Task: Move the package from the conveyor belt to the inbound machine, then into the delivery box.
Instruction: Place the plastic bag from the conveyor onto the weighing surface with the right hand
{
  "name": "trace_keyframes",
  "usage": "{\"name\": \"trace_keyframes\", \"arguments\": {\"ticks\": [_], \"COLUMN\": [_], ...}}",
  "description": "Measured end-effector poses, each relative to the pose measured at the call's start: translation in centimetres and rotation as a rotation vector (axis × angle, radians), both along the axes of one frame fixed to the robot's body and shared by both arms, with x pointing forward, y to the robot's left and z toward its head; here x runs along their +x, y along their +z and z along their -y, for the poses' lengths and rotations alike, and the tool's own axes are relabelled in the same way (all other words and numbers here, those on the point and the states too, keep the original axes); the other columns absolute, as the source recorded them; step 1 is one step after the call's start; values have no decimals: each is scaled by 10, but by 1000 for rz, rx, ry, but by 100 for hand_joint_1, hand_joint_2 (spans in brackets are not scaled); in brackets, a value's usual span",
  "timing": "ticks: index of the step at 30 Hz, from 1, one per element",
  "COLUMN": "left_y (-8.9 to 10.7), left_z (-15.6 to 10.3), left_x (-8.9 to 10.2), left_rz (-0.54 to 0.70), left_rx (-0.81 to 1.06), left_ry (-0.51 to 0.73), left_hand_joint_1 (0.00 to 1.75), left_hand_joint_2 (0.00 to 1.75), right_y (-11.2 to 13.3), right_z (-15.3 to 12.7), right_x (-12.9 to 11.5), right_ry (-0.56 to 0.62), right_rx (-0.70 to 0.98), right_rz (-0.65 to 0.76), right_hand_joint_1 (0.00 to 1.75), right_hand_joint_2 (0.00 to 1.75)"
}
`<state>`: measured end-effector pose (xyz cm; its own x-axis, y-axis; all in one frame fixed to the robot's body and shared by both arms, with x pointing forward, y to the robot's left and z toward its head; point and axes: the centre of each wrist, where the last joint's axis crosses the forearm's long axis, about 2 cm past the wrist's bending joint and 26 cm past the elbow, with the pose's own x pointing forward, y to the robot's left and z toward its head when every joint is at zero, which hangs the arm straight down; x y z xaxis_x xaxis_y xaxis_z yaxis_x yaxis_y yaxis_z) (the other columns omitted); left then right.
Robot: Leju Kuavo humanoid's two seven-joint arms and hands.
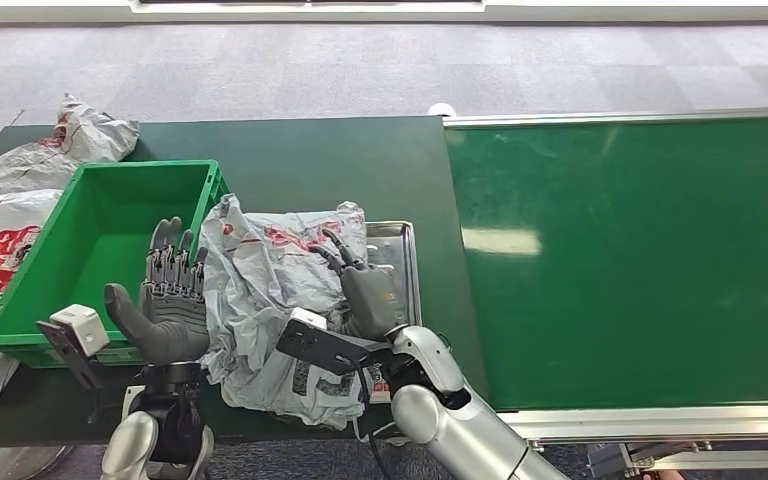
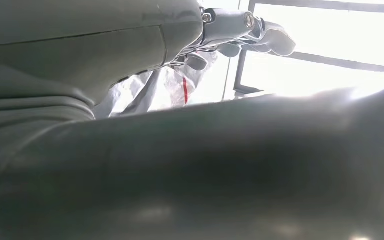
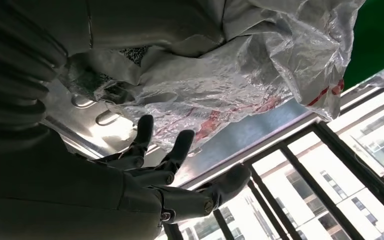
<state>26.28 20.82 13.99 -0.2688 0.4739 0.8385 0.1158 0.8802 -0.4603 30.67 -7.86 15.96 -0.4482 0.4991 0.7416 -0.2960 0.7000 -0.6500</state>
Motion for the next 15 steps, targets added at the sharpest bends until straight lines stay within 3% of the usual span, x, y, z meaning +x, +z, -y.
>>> {"name": "trace_keyframes", "arguments": {"ticks": [15], "left_y": [1], "left_z": [2], "left_x": [0], "left_rz": [0], "left_rx": [-2], "left_ry": [-5], "left_hand_joint_1": [0], "left_hand_joint_2": [0], "right_y": [-1], "right_z": [16], "right_x": [-5], "right_ry": [-29], "right_rx": [18], "right_rz": [-4], "right_hand_joint_1": [0], "right_hand_joint_2": [0]}}
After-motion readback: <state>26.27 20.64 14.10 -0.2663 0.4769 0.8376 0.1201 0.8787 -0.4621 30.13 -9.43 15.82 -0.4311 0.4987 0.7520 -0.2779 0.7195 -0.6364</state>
